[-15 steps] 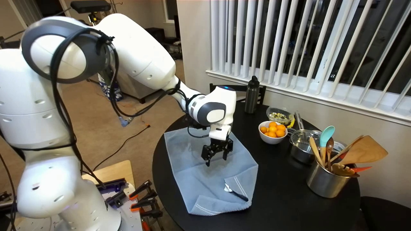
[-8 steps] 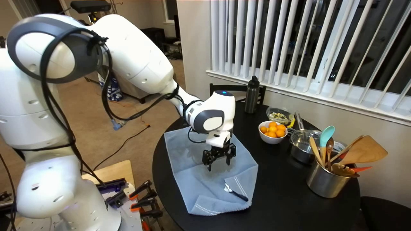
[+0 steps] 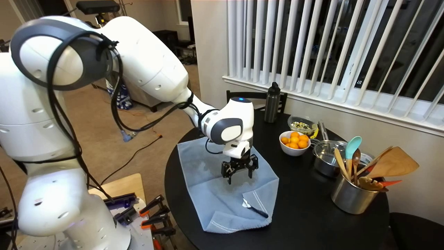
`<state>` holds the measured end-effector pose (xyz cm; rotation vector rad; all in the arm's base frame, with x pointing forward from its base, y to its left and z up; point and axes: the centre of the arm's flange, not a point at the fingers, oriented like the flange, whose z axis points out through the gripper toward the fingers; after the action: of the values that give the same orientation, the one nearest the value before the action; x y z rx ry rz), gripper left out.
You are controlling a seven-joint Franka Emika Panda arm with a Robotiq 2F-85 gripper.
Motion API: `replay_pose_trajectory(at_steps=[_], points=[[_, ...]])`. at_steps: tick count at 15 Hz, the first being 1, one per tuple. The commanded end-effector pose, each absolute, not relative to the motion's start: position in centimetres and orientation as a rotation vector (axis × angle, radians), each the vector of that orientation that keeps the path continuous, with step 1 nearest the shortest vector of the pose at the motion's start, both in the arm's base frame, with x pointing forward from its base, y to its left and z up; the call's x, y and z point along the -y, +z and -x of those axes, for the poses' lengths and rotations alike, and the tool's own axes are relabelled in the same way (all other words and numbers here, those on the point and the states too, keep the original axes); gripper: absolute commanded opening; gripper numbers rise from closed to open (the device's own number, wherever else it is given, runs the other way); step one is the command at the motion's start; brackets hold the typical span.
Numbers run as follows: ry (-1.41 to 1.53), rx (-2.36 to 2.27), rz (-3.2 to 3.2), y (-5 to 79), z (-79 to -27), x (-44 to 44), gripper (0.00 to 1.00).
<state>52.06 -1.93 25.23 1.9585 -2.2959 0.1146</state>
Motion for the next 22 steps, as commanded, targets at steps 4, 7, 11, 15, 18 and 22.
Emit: replay_pose_trajectory(at_steps=[4, 7, 11, 15, 18, 22], points=[[0.274, 2.624, -1.572, 21.2, -55.0, 0.9, 1.0], [0.233, 2.7, -1.435, 20.0, -55.4, 0.3, 1.0], [0.247, 2.744, -1.319, 19.7, -55.6, 0.2, 1.0], [0.33, 2.75, -1.249, 18.6, -55.3, 1.0, 1.0], [0.358, 2.731, -1.232, 17.6, -55.4, 1.8, 1.0], [0.383, 2.707, -1.241, 16.7, -55.7, 2.2, 1.0]])
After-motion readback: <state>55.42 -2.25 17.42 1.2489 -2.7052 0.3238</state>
